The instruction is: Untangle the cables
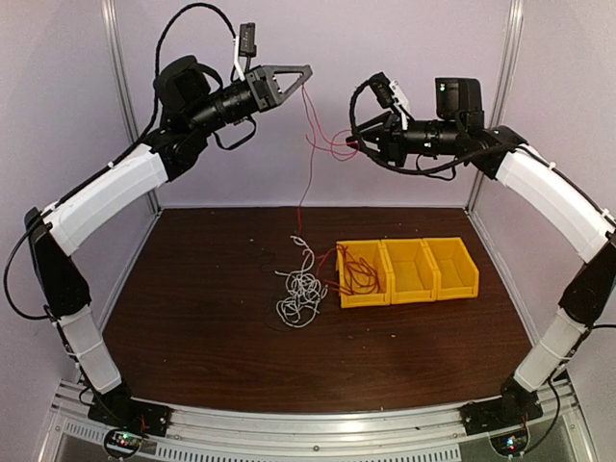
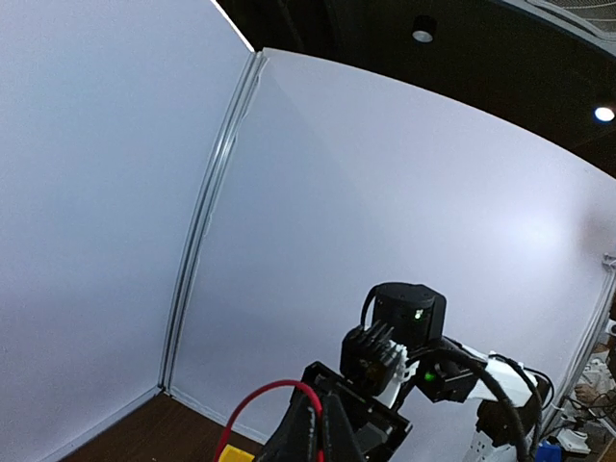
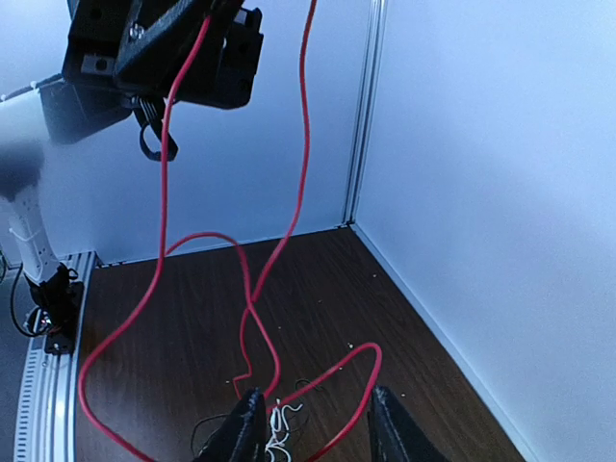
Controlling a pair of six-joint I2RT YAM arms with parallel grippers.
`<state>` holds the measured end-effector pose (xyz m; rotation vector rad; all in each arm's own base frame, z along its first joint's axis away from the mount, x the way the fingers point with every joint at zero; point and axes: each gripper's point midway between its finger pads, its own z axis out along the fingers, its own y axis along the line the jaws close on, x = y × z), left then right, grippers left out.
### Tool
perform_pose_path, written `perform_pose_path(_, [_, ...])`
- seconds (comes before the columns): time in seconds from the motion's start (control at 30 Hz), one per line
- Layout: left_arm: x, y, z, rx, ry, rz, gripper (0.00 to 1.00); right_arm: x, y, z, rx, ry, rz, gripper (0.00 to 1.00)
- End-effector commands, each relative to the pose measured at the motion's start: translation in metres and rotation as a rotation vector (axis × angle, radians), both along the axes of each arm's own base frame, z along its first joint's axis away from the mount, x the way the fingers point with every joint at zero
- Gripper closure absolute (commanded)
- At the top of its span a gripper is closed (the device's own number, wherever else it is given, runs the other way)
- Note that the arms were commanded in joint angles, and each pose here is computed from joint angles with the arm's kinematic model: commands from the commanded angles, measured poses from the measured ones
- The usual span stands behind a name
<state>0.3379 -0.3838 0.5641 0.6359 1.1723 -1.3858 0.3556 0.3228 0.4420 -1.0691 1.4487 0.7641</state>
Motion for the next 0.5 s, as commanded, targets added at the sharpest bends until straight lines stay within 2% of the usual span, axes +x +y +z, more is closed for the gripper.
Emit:
perform_pose_path(0.0, [0.003, -0.008, -0.028, 0.017, 0.067, -0.01, 1.0, -0.006, 0.026, -0.015, 0.01, 0.045, 0.099, 0.56])
perform_pose_path(0.13, [-0.003, -0.015, -0.033, 0.028, 0.068, -0.032, 1.0, -0.015, 0.048, -0.031, -0.022, 0.056, 0.15, 0.42])
perform_pose_path(0.2, [-0.005, -0.017, -0.032, 0.028, 0.063, -0.039, 1.0, -0.016, 0.058, -0.037, -0.036, 0.066, 0.164, 0.38])
perform_pose_path(0.37, [-0.008, -0.018, -0.032, 0.026, 0.064, -0.055, 1.0, -0.009, 0.071, -0.046, -0.05, 0.077, 0.147, 0.36])
perform_pose_path(0.47, [-0.011, -0.016, -0.032, 0.02, 0.065, -0.065, 1.0, 0.001, 0.07, -0.047, -0.057, 0.077, 0.096, 0.4])
